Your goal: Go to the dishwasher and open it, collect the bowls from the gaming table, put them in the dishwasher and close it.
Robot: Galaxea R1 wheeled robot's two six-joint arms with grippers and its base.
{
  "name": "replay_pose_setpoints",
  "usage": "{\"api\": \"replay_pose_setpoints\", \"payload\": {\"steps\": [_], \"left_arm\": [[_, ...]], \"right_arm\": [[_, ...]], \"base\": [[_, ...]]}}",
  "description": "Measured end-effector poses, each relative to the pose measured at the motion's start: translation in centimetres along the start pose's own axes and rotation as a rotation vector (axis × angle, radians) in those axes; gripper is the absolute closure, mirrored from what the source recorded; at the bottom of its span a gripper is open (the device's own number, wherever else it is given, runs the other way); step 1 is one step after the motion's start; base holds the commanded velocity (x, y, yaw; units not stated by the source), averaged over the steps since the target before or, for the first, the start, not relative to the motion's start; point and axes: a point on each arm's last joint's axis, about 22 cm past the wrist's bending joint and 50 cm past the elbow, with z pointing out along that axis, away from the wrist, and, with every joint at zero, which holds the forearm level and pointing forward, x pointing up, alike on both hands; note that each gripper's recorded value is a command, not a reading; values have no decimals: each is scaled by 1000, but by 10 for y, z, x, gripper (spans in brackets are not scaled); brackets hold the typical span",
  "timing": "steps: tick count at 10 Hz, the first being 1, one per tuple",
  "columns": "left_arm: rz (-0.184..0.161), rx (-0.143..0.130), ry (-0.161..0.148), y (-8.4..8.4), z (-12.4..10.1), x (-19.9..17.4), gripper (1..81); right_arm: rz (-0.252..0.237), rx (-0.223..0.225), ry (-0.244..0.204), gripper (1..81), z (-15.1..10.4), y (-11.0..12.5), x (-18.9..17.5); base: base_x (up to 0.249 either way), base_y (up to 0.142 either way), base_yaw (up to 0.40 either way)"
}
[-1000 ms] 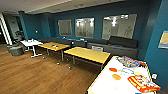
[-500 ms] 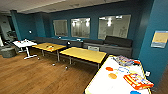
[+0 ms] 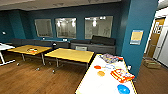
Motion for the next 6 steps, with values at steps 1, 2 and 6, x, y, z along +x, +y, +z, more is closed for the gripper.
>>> {"api": "replay_pose_setpoints", "payload": {"steps": [1, 2, 6], "left_arm": [[-1, 0, -4, 0, 0, -3, 10], [0, 0, -1, 0, 0, -1, 10], [1, 4, 5, -3, 0, 5, 10]], "right_arm": [[0, 0, 0, 10, 0, 0, 0], [0, 0, 0, 10, 0, 0, 0], [1, 1, -3, 10, 0, -1, -2]], "base": [[0, 0, -383], [0, 0, -384], [0, 0, -162]]}}
